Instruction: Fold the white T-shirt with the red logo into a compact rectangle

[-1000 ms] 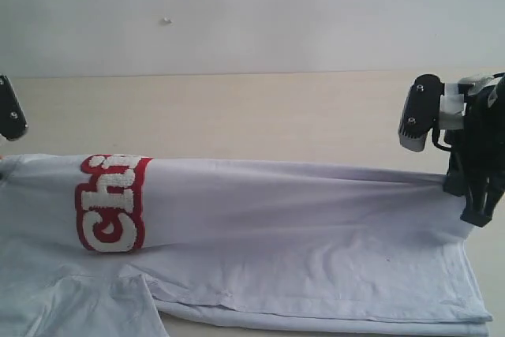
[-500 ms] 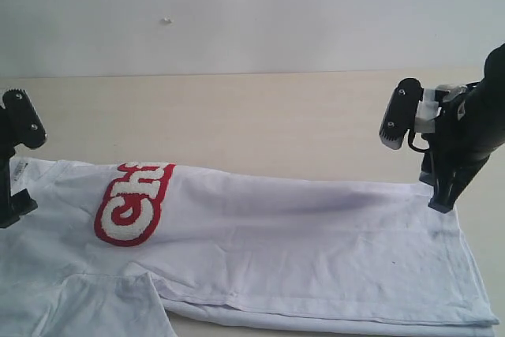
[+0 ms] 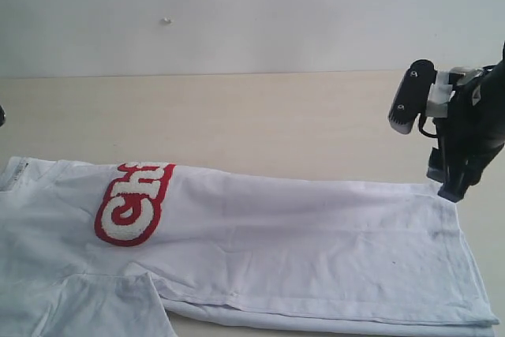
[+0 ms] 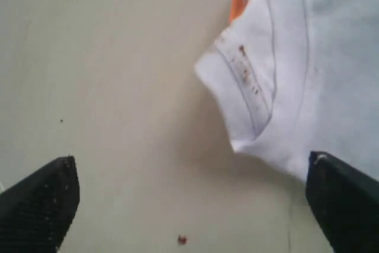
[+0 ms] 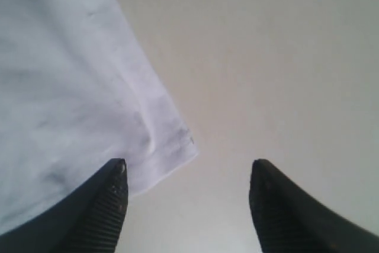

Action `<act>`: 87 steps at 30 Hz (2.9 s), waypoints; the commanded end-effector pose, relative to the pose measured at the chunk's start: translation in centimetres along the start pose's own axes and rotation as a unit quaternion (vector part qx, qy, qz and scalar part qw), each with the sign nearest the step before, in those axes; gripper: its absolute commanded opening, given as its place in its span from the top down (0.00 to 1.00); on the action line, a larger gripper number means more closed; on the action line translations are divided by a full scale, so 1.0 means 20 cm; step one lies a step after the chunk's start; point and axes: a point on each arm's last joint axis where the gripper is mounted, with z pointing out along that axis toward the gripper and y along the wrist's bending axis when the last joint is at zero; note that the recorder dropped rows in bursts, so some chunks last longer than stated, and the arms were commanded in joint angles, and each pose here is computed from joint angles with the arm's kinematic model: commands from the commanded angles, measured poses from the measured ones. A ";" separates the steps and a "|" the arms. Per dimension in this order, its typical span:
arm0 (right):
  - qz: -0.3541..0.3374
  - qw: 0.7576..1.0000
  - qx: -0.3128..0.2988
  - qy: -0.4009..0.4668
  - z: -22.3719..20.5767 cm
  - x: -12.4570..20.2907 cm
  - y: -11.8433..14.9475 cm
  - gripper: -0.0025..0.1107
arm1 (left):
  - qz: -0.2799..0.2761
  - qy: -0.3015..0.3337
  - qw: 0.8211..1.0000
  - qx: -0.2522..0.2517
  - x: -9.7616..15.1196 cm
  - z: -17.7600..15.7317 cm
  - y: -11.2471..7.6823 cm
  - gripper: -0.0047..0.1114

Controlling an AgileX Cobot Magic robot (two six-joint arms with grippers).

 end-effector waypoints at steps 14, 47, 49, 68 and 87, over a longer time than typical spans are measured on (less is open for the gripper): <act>0.118 0.967 -0.224 -0.039 -0.20 -0.03 0.20 0.46 | -0.177 0.145 0.903 0.363 0.08 -0.40 -0.30 0.06; 0.157 0.918 -0.361 -0.033 -0.27 -0.05 0.31 0.46 | -0.516 0.178 0.764 0.344 0.32 -0.27 -0.59 0.06; 0.157 0.918 -0.361 -0.033 -0.27 -0.05 0.31 0.46 | -0.516 0.181 0.762 0.346 0.32 -0.27 -0.60 0.06; 0.149 0.921 -0.359 -0.041 -0.27 -0.05 0.30 0.46 | -0.531 0.200 0.693 0.444 0.29 -0.08 -0.69 0.06; 0.148 0.919 -0.363 -0.039 -0.28 -0.05 0.31 0.46 | -0.559 0.164 0.645 0.494 0.24 -0.01 -0.72 0.75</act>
